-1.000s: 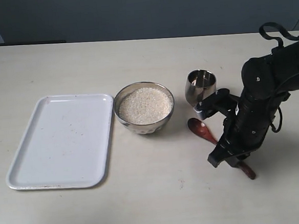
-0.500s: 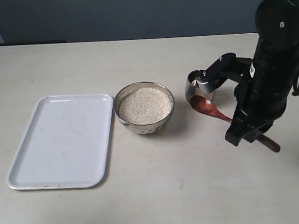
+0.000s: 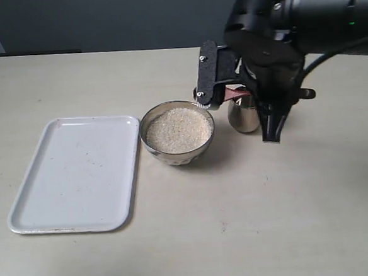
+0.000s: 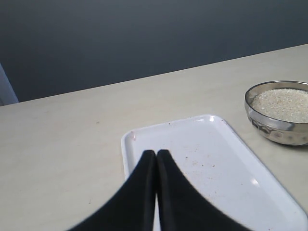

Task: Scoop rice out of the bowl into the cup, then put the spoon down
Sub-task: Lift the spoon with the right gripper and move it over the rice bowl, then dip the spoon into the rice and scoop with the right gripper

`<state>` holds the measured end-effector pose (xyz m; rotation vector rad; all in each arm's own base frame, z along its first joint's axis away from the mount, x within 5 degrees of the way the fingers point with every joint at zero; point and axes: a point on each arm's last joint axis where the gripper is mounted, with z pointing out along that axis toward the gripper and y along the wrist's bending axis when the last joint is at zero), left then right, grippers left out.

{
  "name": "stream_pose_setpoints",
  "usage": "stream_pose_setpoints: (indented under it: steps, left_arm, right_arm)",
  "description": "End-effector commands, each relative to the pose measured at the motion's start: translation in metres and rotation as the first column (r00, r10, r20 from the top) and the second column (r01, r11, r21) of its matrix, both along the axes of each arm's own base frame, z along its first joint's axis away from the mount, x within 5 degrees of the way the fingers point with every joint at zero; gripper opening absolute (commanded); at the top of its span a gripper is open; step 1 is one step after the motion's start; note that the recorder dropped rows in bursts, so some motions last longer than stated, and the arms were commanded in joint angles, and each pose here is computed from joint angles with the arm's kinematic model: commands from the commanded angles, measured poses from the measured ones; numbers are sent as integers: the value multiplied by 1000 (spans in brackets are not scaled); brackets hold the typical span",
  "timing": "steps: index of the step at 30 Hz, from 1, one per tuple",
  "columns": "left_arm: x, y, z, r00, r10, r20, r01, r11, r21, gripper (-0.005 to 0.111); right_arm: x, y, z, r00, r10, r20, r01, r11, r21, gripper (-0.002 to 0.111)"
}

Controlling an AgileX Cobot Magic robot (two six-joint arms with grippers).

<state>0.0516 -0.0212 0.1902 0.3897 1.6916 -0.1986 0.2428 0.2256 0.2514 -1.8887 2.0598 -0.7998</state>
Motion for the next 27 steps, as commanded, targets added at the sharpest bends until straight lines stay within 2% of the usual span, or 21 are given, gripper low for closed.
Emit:
stream_pose_setpoints:
  steps: [1, 7, 13, 27]
  left_arm:
    - [0, 0, 2, 1000, -2, 15, 2, 1000, -11, 1]
    - [0, 0, 2, 1000, -2, 15, 2, 1000, -11, 1]
    - [0, 0, 2, 1000, -2, 15, 2, 1000, -11, 1]
    - [0, 0, 2, 1000, -2, 15, 2, 1000, -11, 1]
  right_arm:
    - [19, 25, -10, 998, 47, 39, -45, 998, -44, -1]
    - [35, 49, -27, 999, 37, 16, -36, 997, -64, -1]
    - [39, 52, -49, 999, 22, -27, -26, 991, -133, -1]
    - [28, 78, -73, 986, 168, -4, -165, 961, -224, -1]
